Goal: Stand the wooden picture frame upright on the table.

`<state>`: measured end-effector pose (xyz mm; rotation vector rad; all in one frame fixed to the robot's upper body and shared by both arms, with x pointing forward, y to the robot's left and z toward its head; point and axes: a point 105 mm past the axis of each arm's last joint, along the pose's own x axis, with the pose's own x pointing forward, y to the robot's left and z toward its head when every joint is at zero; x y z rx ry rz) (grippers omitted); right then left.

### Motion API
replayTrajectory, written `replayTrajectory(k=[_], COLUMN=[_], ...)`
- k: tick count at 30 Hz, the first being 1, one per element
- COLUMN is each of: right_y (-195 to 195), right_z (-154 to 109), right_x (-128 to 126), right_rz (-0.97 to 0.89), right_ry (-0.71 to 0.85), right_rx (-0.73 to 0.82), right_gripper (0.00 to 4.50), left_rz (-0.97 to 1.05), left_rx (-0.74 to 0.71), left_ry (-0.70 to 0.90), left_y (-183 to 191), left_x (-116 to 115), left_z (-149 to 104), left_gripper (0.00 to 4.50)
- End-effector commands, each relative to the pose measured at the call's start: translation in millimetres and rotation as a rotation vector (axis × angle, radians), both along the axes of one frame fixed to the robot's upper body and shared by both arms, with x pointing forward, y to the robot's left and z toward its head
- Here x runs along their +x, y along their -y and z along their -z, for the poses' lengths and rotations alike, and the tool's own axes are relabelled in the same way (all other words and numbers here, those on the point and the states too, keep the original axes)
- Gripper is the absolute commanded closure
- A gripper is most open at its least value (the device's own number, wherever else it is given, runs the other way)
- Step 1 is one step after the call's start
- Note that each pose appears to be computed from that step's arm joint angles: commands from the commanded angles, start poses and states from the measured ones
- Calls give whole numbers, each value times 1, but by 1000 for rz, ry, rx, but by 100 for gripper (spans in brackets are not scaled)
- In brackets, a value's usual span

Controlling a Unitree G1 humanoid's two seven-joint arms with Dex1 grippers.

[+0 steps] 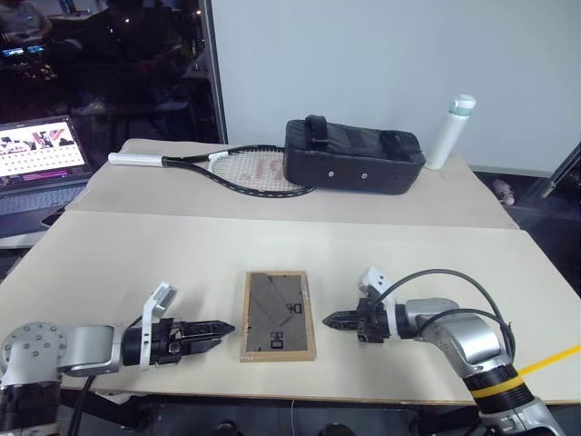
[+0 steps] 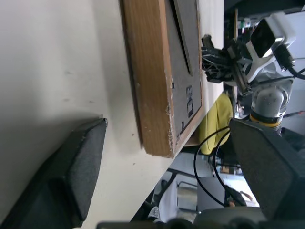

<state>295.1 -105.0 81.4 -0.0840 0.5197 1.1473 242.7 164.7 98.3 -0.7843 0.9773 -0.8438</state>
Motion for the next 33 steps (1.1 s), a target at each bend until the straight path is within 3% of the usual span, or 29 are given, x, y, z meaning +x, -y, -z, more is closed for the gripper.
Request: replayTrajectory(k=[1,5,10,13,18,19,20,23,25,28,29,31,33], right_y=[-16,-25,-27,-26,-20,-17,-6,15,19,-3,-11,-31,-41], right_z=[-1,-2,-4,-4,-8,-14,-36,-83,-98,-135,-138,-129,-119], right_x=[-8,-10,-10,-9,-4,1,13,29,32,19,12,2,2], right_rz=[-36,-49,-40,-31,-7,3,37,88,89,-54,-108,-209,-238], right_ry=[-8,-8,-2,2,26,58,123,224,235,225,208,178,165], right_rx=[23,31,37,36,32,39,63,140,175,307,331,310,277], right_gripper=[450,450,450,450,450,450,450,450,450,450,391,350,270], left_rz=[35,82,84,79,99,103,112,124,125,167,183,218,241], left_rx=[42,-13,-62,-63,-65,-67,-71,-88,-87,21,45,59,62], left_ry=[-68,-78,-50,-35,-4,5,29,72,88,168,180,204,225], left_y=[31,57,63,57,48,47,42,34,30,27,27,30,34], left_x=[2,8,11,13,12,12,12,14,16,17,16,14,15], left_z=[25,22,12,7,-3,-6,-13,-28,-33,-40,-39,-40,-43], left_gripper=[7,7,7,77,270,306,333,334,334,334,334,334,334])
